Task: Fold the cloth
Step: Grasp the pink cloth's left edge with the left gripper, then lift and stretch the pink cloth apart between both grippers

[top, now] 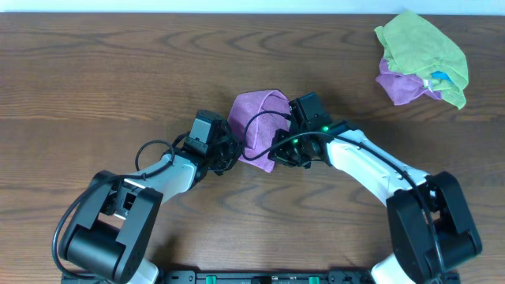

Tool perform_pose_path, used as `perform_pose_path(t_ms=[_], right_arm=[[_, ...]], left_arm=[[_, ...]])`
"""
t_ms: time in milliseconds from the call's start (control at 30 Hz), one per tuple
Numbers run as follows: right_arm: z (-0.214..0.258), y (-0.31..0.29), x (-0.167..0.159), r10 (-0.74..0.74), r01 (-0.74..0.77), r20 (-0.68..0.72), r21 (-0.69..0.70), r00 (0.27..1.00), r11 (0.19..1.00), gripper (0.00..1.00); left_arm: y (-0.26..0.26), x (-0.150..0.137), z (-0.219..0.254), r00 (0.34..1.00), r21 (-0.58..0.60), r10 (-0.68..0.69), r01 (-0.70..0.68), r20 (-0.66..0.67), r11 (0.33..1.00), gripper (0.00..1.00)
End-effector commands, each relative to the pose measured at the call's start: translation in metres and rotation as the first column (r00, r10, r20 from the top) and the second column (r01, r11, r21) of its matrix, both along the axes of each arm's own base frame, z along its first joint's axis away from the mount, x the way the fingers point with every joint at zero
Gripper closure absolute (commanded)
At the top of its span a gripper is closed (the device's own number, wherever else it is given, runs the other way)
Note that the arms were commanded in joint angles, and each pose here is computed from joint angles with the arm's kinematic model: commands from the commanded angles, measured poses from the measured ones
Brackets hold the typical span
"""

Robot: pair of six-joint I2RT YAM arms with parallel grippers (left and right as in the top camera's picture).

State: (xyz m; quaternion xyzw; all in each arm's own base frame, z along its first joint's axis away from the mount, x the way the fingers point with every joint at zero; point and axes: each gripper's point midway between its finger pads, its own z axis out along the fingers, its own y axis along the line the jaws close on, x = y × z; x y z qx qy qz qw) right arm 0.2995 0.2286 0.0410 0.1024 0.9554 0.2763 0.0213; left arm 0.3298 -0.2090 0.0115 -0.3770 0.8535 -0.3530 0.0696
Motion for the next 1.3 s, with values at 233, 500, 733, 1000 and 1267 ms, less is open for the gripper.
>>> perform_pose_path(t_ms=[233, 500, 733, 1000, 1267], right_arm=[[0.003, 0.000, 0.000, -0.005, 0.005, -0.002, 0.013, 1.000, 1.000, 0.99], [0.011, -0.007, 0.004, 0.001, -0.001, 0.042, -0.012, 0.999, 1.000, 0.99], [0.024, -0.040, 0.006, -0.030, 0.039, 0.087, -0.105, 0.996, 0.994, 0.99], [0.020, -0.057, -0.003, -0.031, 0.039, 0.050, -0.164, 0.998, 0.986, 0.99], [0.051, -0.067, 0.002, -0.050, 0.080, 0.161, -0.181, 0.986, 0.980, 0.99]], left_arm=[[0.002, 0.004, -0.004, 1.000, 0.032, 0.000, 0.000, 0.018, 0.999, 0.94], [0.007, 0.033, 0.021, 0.991, -0.063, 0.003, 0.005, 0.134, 0.998, 0.94], [0.044, 0.051, 0.033, 0.990, -0.160, 0.067, -0.046, 0.128, 0.986, 0.94], [0.063, 0.068, 0.060, 0.973, -0.264, 0.074, -0.013, 0.221, 0.964, 0.94], [0.071, 0.079, 0.089, 0.949, -0.315, 0.099, 0.000, 0.299, 0.949, 0.94]])
